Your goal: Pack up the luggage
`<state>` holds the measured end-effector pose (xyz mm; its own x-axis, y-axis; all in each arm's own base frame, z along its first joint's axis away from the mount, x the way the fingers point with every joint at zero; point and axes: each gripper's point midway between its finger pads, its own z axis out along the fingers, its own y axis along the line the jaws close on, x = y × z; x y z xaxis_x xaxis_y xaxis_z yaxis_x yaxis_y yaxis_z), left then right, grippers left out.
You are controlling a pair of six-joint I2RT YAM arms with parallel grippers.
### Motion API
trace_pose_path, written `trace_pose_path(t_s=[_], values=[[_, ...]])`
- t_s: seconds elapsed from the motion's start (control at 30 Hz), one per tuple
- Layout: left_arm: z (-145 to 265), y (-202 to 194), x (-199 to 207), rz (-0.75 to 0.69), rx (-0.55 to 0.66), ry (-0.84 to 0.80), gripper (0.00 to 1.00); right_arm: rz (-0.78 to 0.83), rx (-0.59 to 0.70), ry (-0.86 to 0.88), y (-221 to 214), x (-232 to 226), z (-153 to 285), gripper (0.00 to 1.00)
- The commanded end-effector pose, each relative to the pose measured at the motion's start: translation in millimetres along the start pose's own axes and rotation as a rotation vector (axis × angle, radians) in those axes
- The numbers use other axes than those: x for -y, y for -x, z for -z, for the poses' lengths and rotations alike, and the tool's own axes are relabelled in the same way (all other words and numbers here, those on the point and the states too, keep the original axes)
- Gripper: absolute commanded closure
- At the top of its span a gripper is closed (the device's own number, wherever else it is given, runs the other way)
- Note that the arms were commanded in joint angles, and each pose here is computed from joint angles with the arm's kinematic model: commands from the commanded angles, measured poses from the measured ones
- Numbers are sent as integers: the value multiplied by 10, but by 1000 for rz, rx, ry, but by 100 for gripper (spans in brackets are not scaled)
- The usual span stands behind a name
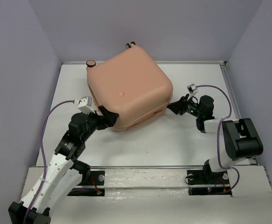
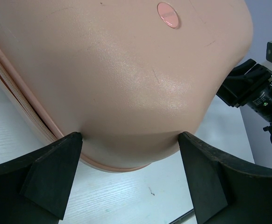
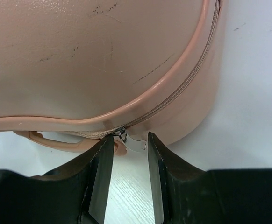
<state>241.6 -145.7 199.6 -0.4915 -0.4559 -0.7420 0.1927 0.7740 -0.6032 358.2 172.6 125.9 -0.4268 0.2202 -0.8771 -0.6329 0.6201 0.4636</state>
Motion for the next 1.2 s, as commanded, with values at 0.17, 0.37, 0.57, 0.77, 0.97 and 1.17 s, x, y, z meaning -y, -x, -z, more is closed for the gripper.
trace_pose_path(t_s=[0.17,0.37,0.57,0.77,0.97,1.17], values=[[17,195,136,-26,52,-33,6,51,27,20,200,49,-142,65],[-1,191,134,-22,52,-33,6,30,18,50,184,27,-178,66],[-7,182,130,-20,50,-34,6,35,25,57,233,2,-261,78],[-31,189,147,-14,54,-43,8,34,50,42,269,-69,-245,93],[-126,353,285,-15,87,-76,10,93,-85,-46,-263,-633,-215,93],[-321,342,462,22,56,-161,13,95,-273,-129,-975,-1245,-64,93]])
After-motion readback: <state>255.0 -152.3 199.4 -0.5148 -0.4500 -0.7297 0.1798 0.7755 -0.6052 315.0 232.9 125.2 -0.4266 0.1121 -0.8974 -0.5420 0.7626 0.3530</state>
